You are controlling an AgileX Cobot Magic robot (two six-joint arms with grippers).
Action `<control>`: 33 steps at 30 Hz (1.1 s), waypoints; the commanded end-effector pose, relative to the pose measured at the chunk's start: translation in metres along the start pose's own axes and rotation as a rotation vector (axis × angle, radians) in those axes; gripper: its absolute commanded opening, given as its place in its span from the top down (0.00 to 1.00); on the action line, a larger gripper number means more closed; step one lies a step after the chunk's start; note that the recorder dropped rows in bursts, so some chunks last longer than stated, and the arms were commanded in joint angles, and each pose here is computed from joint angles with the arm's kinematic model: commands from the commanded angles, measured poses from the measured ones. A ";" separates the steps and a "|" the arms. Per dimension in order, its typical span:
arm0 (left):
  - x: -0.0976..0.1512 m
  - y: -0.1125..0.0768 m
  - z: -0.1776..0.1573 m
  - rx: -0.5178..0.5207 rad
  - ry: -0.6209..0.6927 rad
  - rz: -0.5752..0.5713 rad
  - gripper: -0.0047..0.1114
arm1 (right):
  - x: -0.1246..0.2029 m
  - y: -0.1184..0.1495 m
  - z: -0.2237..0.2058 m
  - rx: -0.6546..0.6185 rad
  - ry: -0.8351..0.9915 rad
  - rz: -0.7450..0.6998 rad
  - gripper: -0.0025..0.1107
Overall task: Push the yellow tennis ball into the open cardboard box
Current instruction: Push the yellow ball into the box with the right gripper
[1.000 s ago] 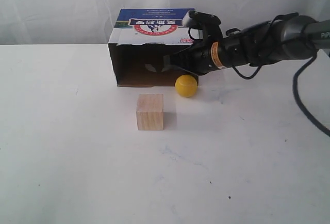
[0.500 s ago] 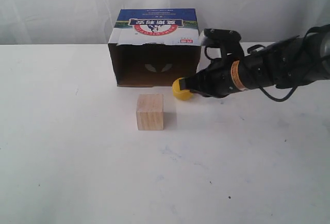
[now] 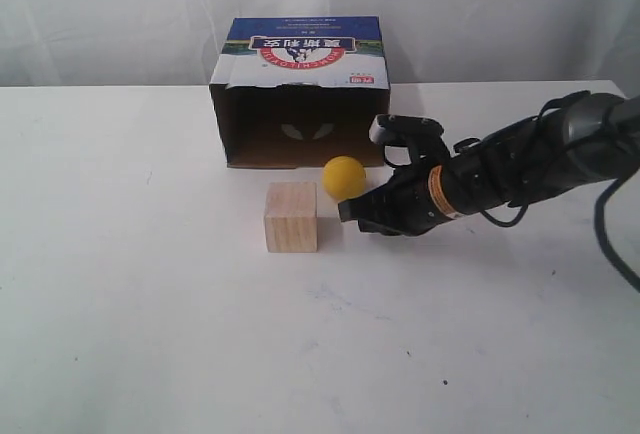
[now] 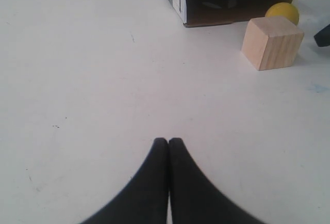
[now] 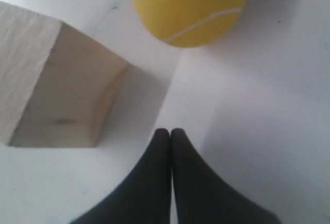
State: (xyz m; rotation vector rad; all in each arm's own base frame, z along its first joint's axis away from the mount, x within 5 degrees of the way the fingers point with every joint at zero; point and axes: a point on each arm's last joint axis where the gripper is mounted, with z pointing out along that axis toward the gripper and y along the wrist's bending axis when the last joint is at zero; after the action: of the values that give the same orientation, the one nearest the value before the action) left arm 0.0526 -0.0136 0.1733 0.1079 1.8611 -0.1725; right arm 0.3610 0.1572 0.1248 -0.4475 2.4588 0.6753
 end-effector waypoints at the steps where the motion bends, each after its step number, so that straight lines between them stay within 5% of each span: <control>1: 0.001 -0.001 0.000 0.008 0.000 -0.009 0.96 | -0.018 -0.003 0.016 -0.023 -0.027 -0.012 0.98; 8: 0.001 -0.001 0.000 0.008 0.000 -0.009 0.96 | -0.073 -0.022 0.030 0.141 -0.206 -0.049 0.98; 12: 0.001 -0.001 0.000 0.008 0.000 -0.009 0.96 | -0.099 -0.012 0.019 0.069 -0.268 -0.079 0.98; 19: 0.001 -0.001 0.000 0.008 0.000 -0.009 0.96 | -0.098 0.011 0.014 -0.100 -0.228 -0.054 0.98; 33: 0.001 -0.001 0.000 0.008 0.000 -0.009 0.96 | -0.086 0.004 0.031 -0.114 -0.177 0.010 0.98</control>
State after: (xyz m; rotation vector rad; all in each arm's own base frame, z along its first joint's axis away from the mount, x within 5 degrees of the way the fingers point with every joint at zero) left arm 0.0526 -0.0136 0.1733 0.1079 1.8611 -0.1725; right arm 0.4413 0.1920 0.1439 -0.4042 2.2824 0.8200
